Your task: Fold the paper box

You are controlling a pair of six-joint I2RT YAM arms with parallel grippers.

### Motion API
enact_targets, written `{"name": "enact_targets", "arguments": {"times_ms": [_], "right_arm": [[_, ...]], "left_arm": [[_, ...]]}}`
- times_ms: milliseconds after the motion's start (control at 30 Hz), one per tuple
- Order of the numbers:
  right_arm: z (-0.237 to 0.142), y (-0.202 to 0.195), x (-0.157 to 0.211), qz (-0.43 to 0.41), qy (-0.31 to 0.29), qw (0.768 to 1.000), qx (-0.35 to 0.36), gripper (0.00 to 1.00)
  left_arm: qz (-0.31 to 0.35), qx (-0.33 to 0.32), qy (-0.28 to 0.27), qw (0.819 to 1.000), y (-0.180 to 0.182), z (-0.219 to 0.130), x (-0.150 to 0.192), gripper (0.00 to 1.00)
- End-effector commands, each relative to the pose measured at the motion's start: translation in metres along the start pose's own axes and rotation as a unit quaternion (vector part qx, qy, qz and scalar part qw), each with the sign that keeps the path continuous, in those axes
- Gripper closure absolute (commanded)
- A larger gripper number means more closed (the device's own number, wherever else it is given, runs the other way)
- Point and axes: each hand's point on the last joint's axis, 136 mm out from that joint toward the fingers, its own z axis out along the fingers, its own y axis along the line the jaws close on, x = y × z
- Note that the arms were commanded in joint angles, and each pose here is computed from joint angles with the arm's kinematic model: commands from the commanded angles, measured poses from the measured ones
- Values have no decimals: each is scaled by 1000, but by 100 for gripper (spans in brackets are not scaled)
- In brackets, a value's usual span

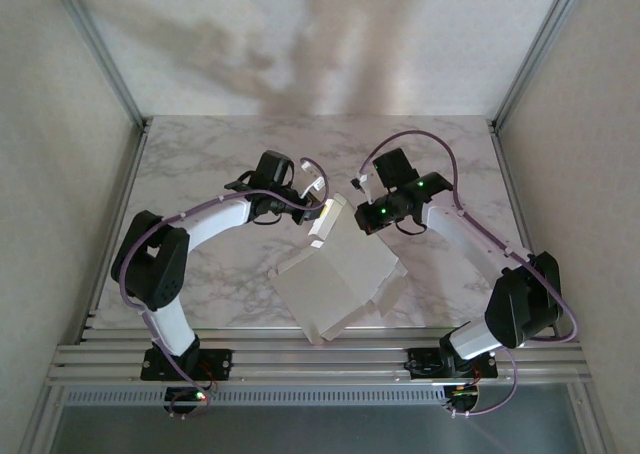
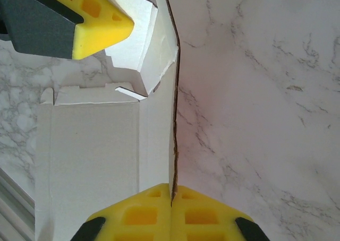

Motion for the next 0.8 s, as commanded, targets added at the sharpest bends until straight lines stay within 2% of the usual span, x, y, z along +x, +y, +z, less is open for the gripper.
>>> {"name": "enact_targets", "arguments": {"times_ms": [0, 67, 167, 267, 367, 433, 533, 633, 767], "right_arm": [[-7, 1, -13, -15, -15, 1000, 8, 99], [-11, 3, -18, -14, -24, 1000, 6, 90], [-25, 9, -29, -5, -45, 999, 0, 72], [-44, 10, -34, 16, -69, 997, 10, 58], [-61, 13, -34, 42, -90, 995, 12, 51], [-72, 16, -32, 64, -107, 992, 7, 51], [-77, 34, -25, 83, -122, 989, -28, 58], [-62, 45, -12, 93, -118, 988, -28, 67], [-22, 59, 10, 113, -108, 987, -28, 81]], "left_arm": [[-6, -15, -17, 1000, 3, -8, -5, 99], [-11, -31, -21, 999, 8, -9, -3, 98], [-21, -56, -29, 998, 14, -13, -4, 94], [-30, -96, -44, 994, 25, -20, -8, 96], [-45, -140, -56, 988, 38, -28, -13, 96], [-58, -166, -59, 983, 47, -33, -14, 97], [-82, -196, -68, 975, 59, -40, -11, 98], [-91, -215, -80, 969, 65, -45, -10, 98], [-102, -235, -90, 962, 74, -49, -8, 98]]}}
